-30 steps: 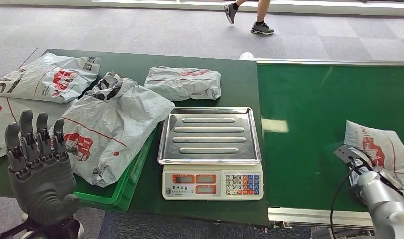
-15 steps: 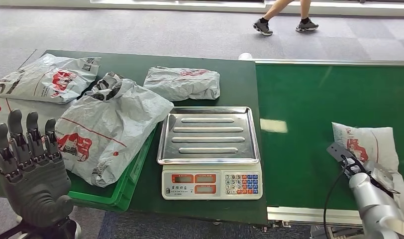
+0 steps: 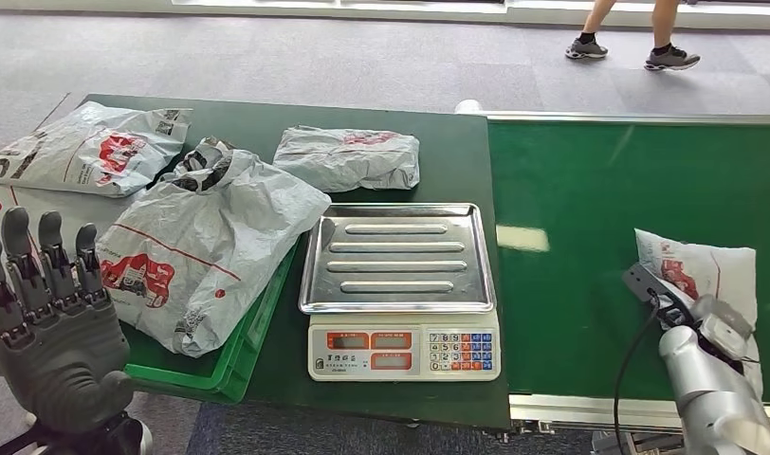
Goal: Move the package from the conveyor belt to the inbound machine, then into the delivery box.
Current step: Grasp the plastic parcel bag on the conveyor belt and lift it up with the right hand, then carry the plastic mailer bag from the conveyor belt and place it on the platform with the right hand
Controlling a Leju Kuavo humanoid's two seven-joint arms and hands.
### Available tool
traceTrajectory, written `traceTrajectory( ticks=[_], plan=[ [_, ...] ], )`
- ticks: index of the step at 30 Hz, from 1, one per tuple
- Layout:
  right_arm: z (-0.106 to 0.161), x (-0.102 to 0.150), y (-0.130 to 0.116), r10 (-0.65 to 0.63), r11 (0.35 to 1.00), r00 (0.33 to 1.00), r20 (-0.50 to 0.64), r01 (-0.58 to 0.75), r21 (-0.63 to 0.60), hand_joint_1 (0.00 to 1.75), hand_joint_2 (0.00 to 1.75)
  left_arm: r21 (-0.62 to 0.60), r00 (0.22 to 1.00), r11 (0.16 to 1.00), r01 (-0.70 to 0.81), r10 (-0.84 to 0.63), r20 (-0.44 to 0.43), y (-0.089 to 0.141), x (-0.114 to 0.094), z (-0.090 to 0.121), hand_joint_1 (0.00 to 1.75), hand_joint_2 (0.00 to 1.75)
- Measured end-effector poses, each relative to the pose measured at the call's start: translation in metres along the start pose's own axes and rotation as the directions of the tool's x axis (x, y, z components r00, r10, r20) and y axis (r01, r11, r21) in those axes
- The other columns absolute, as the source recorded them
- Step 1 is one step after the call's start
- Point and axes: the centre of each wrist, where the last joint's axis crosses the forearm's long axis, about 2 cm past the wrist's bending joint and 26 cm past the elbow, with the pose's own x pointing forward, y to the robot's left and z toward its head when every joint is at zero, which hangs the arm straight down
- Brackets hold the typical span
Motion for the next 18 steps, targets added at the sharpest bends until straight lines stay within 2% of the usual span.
traceTrajectory(
  ticks=[2,7,11,13,15,16,18],
  plan=[
    [0.002,0.009,-0.017,0.013,0.995,0.999,0.034,-0.009,-0.102,1.75,1.75,0.011,1.000,1.000,0.002,-0.002,0.008,0.001,0.001,0.000,0.00,1.75],
    [0.025,0.052,-0.082,0.017,0.944,0.984,0.179,0.043,-0.328,1.75,1.75,0.021,1.000,1.000,0.000,0.000,0.016,0.004,0.004,0.001,0.00,1.75],
    [0.053,0.091,-0.124,0.098,0.889,0.928,0.358,0.080,-0.451,1.75,1.75,0.018,1.000,0.999,-0.027,0.027,0.015,0.006,0.000,0.002,0.00,1.75],
    [0.074,0.123,-0.147,0.166,0.864,0.875,0.455,0.094,-0.494,1.75,1.75,0.017,0.999,0.999,-0.042,0.042,0.015,0.007,-0.006,0.000,0.00,1.75],
    [0.098,0.161,-0.168,0.242,0.839,0.794,0.557,0.117,-0.531,1.75,1.75,0.012,0.998,0.998,-0.060,0.060,0.015,0.008,-0.013,-0.004,0.00,1.75],
    [0.112,0.182,-0.175,0.282,0.831,0.738,0.613,0.132,-0.541,1.75,1.75,0.008,0.997,0.997,-0.073,0.073,0.012,0.007,-0.018,-0.005,0.00,1.75],
    [0.145,0.227,-0.177,0.358,0.834,0.573,0.737,0.159,-0.528,1.75,1.75,-0.001,0.994,0.994,-0.109,0.109,-0.001,0.002,-0.028,-0.006,0.00,1.75]
  ],
)
